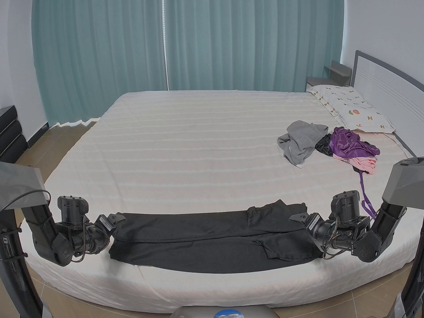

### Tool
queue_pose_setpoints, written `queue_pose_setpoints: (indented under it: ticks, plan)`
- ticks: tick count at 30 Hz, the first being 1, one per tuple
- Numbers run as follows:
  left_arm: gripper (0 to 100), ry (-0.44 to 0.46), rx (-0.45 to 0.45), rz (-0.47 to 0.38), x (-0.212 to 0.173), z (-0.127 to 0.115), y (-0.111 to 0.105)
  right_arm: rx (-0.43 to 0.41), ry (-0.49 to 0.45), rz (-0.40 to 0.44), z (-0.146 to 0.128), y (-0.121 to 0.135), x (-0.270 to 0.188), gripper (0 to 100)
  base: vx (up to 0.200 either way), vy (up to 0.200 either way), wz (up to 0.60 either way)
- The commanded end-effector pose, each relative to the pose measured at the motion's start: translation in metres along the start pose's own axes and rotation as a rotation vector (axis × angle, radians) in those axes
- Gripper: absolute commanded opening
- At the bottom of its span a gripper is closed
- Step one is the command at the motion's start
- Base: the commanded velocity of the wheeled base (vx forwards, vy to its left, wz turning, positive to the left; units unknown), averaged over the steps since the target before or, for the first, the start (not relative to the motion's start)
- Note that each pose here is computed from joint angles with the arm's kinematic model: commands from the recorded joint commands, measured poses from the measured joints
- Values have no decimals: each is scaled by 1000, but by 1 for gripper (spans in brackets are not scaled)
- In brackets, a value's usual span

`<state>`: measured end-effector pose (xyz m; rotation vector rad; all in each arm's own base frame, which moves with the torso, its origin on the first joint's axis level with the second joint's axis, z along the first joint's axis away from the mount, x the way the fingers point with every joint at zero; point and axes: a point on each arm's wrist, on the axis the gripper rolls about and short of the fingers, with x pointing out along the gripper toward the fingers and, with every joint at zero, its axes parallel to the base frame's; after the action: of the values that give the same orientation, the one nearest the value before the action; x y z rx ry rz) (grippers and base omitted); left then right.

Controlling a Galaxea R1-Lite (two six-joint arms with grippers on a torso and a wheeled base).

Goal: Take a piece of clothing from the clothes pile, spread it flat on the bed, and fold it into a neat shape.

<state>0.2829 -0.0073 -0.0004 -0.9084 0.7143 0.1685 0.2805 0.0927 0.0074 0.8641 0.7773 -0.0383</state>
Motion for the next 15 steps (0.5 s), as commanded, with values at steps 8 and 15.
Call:
queue_pose_setpoints:
  ticks: [8, 15]
  plan:
    - [100, -40, 141, 117, 38, -17, 3, -1, 10, -17, -3, -4, 5, 100, 0, 0, 0]
    - [100, -79, 138, 93, 47, -9, -3, 0, 12, -20, -3, -5, 6, 100, 0, 0, 0]
